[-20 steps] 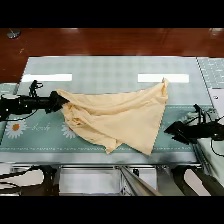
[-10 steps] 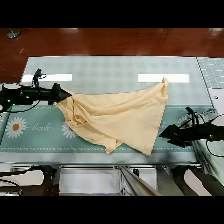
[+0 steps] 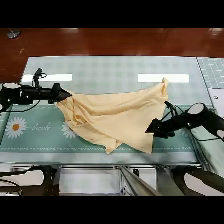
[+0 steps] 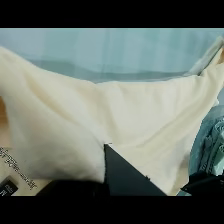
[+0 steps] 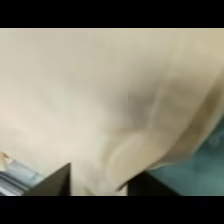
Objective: Fold the shirts.
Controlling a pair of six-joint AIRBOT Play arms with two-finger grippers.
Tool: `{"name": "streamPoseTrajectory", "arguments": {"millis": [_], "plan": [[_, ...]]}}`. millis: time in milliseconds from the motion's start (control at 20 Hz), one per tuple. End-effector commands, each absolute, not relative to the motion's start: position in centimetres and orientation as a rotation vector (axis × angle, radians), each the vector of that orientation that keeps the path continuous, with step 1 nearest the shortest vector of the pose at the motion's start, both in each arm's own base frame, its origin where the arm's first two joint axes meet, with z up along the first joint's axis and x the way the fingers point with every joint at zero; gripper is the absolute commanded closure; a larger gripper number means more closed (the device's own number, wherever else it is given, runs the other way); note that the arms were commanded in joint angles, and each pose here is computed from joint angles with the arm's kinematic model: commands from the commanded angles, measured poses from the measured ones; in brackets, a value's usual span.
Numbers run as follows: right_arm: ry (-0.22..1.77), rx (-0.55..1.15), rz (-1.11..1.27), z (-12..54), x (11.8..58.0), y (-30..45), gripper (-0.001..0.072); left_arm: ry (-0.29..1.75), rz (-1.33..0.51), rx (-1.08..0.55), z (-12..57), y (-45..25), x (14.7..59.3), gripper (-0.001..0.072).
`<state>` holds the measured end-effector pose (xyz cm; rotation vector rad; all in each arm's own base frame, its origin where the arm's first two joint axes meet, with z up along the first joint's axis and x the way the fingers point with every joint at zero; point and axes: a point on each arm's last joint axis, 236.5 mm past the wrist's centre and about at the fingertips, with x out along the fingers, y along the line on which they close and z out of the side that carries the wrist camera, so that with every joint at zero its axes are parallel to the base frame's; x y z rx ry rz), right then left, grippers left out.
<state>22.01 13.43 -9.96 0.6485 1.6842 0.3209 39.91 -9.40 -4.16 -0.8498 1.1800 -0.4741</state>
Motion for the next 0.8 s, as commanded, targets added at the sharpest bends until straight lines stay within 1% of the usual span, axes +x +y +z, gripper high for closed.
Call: {"name": "streamPoseTrajectory", "arguments": {"millis": [0,100,200,350,450,500,600,650,750], "plan": [[1.604,0.617,0.432,-8.0,25.8,16.3,0.0684,1.172,-0.502,-0.87,-3.3,-9.8,40.0,0.068],[1.517,0.577,0.478,-4.9,29.1,16.4,0.0688,1.119,-0.558,-0.876,-0.3,-10.1,41.1,0.068],[1.412,0.526,0.508,-0.1,33.0,16.0,0.0688,0.974,-0.638,-0.883,5.9,-10.2,43.4,0.068],[1.175,0.375,0.485,10.3,39.1,14.2,0.0688,0.653,-0.73,-0.789,19.5,-9.2,46.3,0.068],[0.958,0.282,0.459,19.7,41.9,12.9,0.0689,0.467,-0.774,-0.664,28.8,-8.8,45.8,0.0681],[0.855,0.239,0.445,24.4,42.3,12.2,0.0688,0.386,-0.786,-0.604,32.9,-8.8,44.9,0.0681],[0.646,0.159,0.422,33.6,41.1,11.1,0.0688,0.237,-0.793,-0.476,40.3,-8.8,42.0,0.0681],[0.542,0.13,0.411,37.8,39.6,10.6,0.0688,0.18,-0.77,-0.417,43.2,-8.5,40.3,0.0681],[0.373,0.104,0.398,43.5,35.5,10.0,0.0688,0.103,-0.679,-0.308,47.3,-7.6,36.9,0.0681]]}}
